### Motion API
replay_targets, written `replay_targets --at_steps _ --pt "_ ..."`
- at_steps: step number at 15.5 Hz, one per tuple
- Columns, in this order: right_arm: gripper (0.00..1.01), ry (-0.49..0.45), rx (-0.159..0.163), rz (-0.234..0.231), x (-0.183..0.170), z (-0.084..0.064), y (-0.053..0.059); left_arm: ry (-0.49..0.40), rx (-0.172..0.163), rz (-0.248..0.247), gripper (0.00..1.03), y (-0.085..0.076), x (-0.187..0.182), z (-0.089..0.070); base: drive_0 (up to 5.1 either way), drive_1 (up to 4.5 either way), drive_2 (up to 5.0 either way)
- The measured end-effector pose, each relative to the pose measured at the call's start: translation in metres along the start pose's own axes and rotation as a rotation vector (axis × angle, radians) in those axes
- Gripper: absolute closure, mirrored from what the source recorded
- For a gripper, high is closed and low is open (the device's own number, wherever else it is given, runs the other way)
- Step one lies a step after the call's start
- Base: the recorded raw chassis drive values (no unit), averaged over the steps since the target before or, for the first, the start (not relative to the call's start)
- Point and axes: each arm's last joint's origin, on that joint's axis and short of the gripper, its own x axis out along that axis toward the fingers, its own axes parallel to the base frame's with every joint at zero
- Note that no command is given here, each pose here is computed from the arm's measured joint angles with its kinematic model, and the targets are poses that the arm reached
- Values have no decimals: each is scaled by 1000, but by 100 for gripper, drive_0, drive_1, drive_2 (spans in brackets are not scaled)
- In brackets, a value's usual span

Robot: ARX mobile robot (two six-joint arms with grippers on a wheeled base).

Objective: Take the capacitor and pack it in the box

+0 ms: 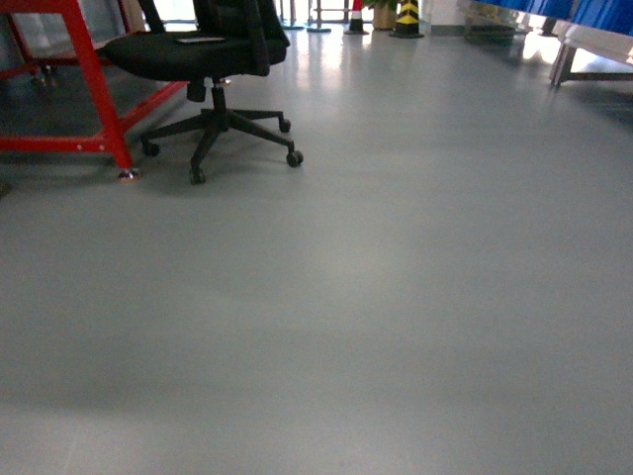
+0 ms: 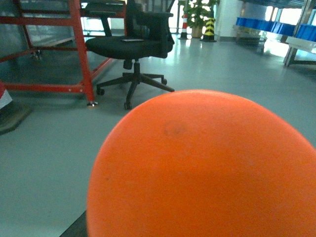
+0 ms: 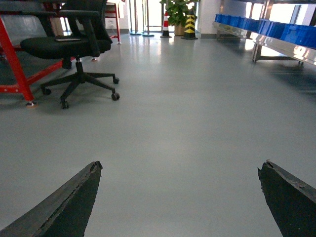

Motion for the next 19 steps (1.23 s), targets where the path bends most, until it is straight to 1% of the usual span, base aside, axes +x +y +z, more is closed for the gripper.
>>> replay_targets --at_steps 19 --pt "3 -2 0 0 0 0 0 3 0 3 59 0 0 0 -498 248 248"
